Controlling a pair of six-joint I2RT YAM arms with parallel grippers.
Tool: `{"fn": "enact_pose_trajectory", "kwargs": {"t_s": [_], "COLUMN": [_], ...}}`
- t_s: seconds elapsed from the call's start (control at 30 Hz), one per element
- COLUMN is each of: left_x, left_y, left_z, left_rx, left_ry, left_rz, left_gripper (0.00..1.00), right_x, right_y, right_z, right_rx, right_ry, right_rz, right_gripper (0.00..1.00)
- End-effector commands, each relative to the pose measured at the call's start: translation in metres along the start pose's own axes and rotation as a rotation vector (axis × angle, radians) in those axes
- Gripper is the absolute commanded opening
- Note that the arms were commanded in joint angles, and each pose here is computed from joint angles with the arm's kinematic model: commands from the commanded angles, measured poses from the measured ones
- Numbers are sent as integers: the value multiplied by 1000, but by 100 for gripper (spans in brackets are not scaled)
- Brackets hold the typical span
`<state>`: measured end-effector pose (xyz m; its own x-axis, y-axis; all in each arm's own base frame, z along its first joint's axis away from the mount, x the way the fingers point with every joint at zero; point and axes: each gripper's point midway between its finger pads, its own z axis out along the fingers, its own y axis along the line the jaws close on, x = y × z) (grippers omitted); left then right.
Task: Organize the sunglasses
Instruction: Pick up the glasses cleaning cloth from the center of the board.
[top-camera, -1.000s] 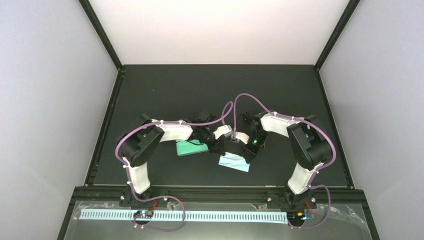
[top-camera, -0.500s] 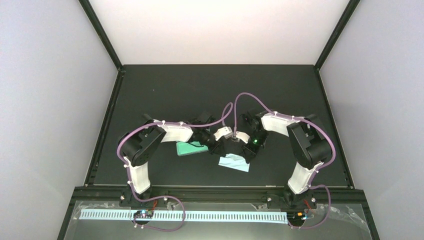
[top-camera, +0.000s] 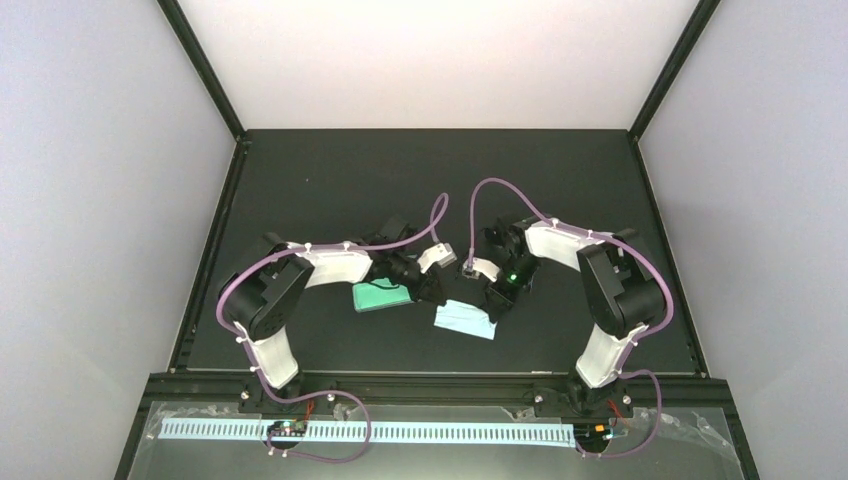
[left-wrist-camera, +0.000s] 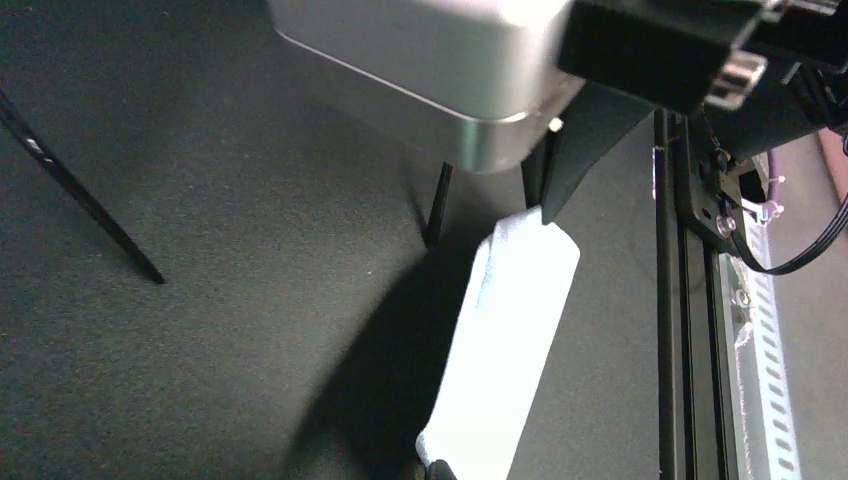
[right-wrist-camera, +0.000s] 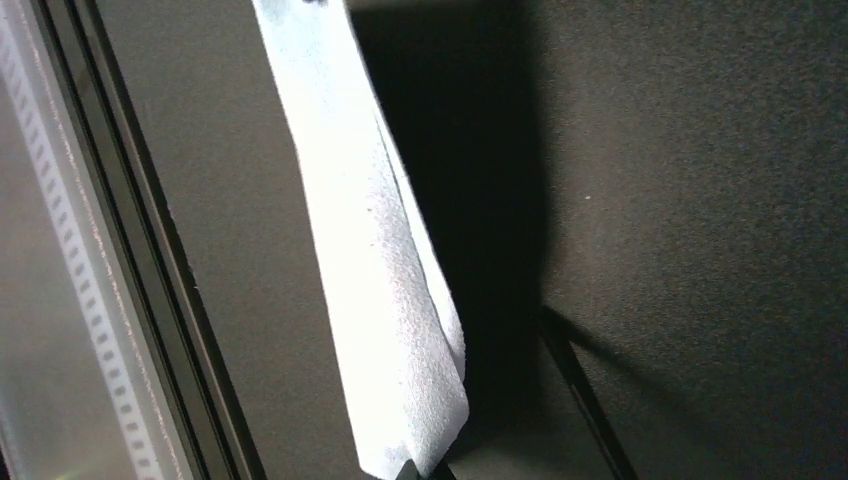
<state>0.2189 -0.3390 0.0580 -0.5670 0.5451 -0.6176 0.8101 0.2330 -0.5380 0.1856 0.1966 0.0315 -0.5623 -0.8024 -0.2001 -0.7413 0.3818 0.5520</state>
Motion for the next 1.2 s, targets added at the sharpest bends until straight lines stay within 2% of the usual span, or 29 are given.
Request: {"fn": "enact_pose_trajectory", "kwargs": {"t_s": [0.0, 0.73, 1.17], "left_x": [-20, -36, -19], "left_y": [-8, 3, -7], "left_z": [-11, -58, -96], "left_rx": [21, -27, -105], "left_ry": [-56, -96, -58], "left_rz": [37, 39, 70], "left_gripper": [1, 1, 1], "right_x": [-11, -58, -101], "right_y": [9, 7, 29], "right_z": [-13, -37, -41], "right_rx": [-21, 5, 13], "right_ry": [-42, -88, -104], "right_rz": [-56, -109, -190], "right_gripper": [1, 1, 1]}}
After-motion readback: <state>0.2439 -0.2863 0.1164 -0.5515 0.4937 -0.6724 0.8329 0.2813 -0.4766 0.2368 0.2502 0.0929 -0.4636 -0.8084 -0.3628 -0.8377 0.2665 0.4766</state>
